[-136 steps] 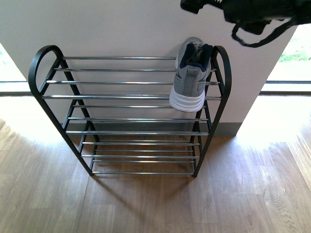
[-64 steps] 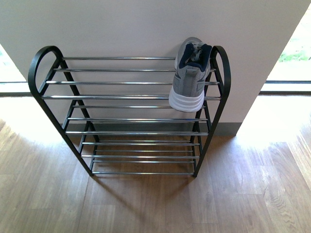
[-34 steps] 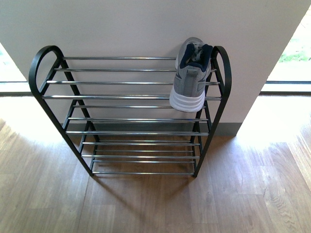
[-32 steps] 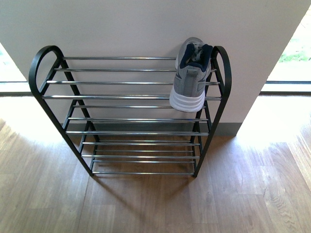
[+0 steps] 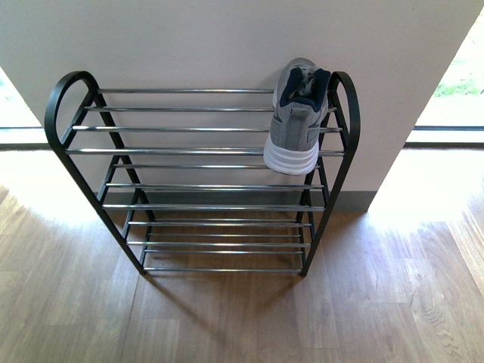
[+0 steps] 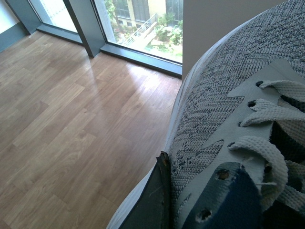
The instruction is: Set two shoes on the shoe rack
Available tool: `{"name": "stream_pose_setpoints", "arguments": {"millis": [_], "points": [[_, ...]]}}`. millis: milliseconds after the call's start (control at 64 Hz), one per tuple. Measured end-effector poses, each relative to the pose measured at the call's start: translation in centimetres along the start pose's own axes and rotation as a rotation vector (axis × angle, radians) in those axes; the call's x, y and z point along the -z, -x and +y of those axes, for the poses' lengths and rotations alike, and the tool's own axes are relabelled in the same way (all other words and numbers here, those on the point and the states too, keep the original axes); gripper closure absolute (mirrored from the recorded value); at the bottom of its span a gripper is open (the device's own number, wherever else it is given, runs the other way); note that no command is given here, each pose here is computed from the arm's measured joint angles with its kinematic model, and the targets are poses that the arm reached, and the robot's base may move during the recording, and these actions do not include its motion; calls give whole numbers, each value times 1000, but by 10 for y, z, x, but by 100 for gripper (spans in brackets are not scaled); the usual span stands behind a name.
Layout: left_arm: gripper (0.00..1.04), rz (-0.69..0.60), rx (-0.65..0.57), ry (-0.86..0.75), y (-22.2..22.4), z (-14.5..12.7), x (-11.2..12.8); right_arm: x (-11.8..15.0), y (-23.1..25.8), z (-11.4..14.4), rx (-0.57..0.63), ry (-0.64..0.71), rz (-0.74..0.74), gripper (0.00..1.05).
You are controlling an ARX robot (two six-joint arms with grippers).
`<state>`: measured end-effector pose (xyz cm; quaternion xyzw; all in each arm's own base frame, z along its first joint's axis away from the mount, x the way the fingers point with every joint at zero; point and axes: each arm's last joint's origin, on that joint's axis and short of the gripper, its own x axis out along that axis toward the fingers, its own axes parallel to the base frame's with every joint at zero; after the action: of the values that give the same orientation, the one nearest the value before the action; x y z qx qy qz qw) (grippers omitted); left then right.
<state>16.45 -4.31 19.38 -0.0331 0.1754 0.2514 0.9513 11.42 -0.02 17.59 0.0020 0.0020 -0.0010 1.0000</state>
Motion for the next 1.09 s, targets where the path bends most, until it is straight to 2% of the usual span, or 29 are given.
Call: {"name": "stream_pose_setpoints", "arguments": {"millis": [968, 999, 1093], "points": [[103, 0, 0, 0, 0, 0, 0, 6, 17, 0, 0, 1, -18, 103], [103, 0, 0, 0, 0, 0, 0, 6, 17, 0, 0, 1, -18, 101], [103, 0, 0, 0, 0, 0, 0, 6, 17, 0, 0, 1, -18, 84]]}}
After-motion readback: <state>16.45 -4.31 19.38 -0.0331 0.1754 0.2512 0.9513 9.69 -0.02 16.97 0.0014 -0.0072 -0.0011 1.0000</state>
